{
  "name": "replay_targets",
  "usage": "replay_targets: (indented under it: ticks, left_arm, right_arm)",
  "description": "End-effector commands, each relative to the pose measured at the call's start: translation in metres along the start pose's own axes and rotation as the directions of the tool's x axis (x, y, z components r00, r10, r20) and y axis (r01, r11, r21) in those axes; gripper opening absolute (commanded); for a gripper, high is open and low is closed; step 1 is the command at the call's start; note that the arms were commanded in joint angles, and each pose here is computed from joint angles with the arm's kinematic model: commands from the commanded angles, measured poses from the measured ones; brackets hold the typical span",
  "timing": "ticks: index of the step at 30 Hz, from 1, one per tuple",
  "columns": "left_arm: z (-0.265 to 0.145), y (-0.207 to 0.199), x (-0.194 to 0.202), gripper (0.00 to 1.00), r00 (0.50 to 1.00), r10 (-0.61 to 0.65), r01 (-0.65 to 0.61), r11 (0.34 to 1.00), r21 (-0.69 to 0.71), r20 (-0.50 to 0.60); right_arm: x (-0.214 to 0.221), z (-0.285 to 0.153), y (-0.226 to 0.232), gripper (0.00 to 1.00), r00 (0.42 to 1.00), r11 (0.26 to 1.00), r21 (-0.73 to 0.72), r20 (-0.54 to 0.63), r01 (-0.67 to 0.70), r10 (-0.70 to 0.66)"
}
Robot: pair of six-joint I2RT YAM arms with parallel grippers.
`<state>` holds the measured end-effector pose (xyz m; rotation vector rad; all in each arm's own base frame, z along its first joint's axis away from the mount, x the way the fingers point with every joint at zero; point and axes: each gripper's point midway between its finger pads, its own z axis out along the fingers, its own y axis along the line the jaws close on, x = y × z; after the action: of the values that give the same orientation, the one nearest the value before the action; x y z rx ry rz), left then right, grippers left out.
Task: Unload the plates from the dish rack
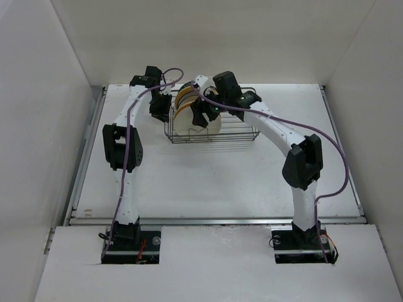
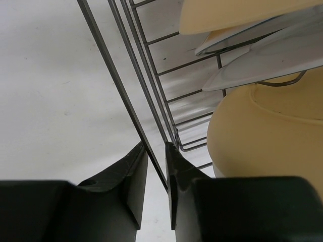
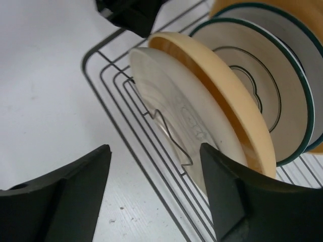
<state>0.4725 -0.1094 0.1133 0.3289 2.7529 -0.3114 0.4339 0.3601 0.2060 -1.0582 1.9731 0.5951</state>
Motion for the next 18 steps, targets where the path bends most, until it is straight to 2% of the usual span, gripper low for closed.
replay_targets:
  ticks: [1,4,6,7,9,11,18]
  left_arm:
    - [-0.017,0.0,-0.012,0.19,0.999,0.019,-0.017,0.999,-0.029,0.045]
    - [-0.017,0.004,-0.012,0.2,0.999,0.028,-0.026,0.999,-0.047,0.044]
    - [-0.017,0.006,-0.014,0.15,0.998,0.04,-0.037,0.998,-0.058,0.052]
    - [-0.019,0.005,-0.017,0.13,0.997,0.042,-0.039,0.998,-0.059,0.061]
    - [-0.019,0.006,-0.017,0.1,0.997,0.051,-0.048,0.997,-0.059,0.06]
    - [-0.02,0.003,-0.019,0.1,0.996,0.061,-0.057,0.996,-0.066,0.067]
    - [-0.021,0.009,-0.017,0.1,0.996,0.069,-0.063,0.993,-0.097,0.055]
  right_arm:
    - [-0.069,-0.061,-0.009,0.79,0.976,0.999,0.001,0.213,0.035,-0.035]
    - [-0.067,-0.072,-0.013,0.82,0.973,0.998,-0.052,0.231,-0.019,0.03]
    - [-0.06,-0.073,-0.024,0.82,0.97,0.995,-0.085,0.231,-0.052,0.071]
    - [-0.056,-0.072,-0.028,0.81,0.969,0.992,-0.098,0.225,-0.079,0.099]
    - [-0.047,-0.066,-0.037,0.72,0.967,0.983,-0.141,0.209,-0.116,0.144]
    - [-0.039,-0.061,-0.039,0.66,0.966,0.977,-0.162,0.194,-0.139,0.17]
    - [-0.03,-0.048,-0.046,0.65,0.967,0.971,-0.181,0.175,-0.155,0.187]
